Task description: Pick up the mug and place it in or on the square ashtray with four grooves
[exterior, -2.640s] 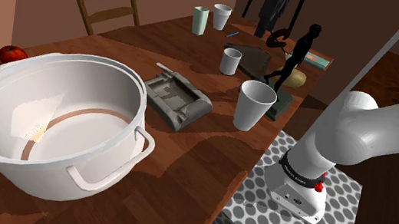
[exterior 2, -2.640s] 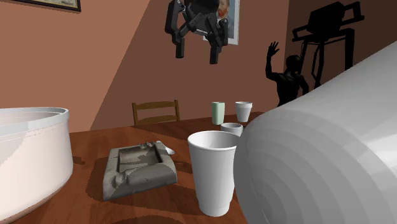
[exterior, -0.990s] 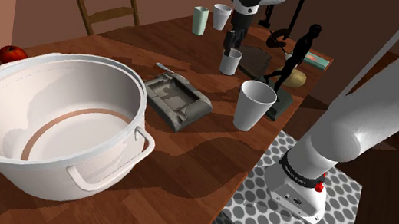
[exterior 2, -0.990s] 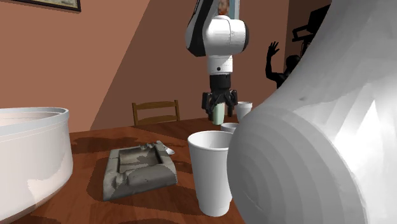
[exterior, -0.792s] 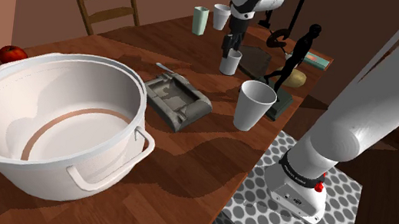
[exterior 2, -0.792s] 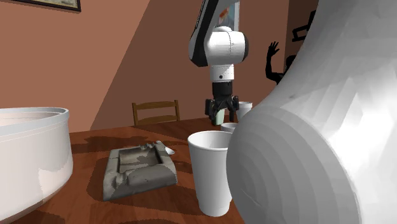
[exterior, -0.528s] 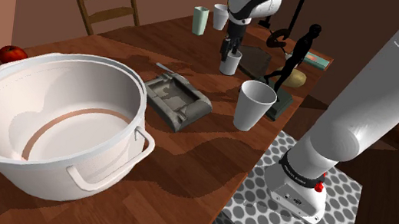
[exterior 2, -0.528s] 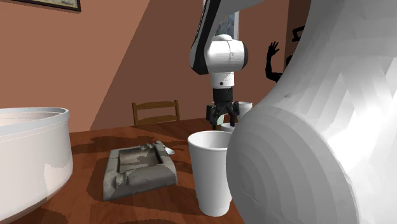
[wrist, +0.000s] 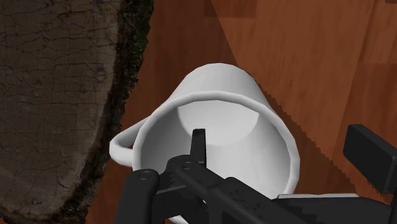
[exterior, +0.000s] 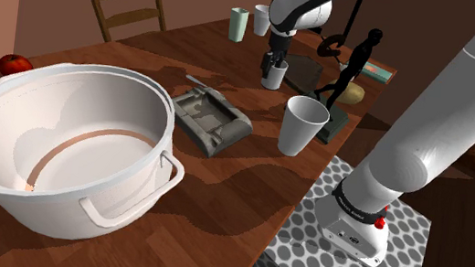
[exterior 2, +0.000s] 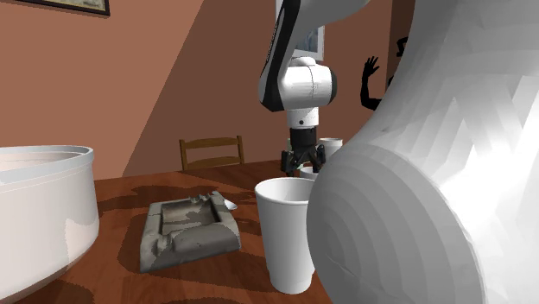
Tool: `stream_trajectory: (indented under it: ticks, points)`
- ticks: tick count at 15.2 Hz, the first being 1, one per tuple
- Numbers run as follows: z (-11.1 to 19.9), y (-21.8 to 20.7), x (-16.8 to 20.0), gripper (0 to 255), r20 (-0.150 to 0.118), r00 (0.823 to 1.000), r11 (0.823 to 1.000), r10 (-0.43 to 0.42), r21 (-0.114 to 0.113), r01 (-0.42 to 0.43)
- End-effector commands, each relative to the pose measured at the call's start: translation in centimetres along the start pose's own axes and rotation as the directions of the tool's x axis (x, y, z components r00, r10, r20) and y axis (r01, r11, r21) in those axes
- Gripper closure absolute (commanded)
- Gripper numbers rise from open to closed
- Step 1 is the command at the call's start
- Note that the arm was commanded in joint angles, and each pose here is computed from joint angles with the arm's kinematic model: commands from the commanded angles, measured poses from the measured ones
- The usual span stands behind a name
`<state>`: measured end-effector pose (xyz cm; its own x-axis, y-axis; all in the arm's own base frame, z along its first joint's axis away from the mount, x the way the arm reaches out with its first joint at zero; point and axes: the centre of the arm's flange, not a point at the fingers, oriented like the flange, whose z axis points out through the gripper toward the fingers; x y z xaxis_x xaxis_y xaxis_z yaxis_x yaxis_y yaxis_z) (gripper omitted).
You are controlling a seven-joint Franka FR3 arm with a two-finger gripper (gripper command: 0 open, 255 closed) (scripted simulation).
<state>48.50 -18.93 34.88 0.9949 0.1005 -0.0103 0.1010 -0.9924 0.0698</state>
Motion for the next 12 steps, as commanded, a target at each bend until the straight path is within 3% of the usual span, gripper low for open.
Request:
stream_trajectory:
  ticks: [1,4,5,12]
  points:
    - [0.03,-0.01,0.00,0,0.000,1.000,1.000,0.000,0.000,0.000]
    - [0.02,-0.01,0.00,0,0.000,1.000,1.000,0.000,0.000,0.000]
    - [0.02,-0.01,0.00,255,0.000,1.000,1.000,0.000,0.000,0.000]
    - [0.02,-0.01,0.00,255,0.000,1.000,1.000,0.000,0.000,0.000]
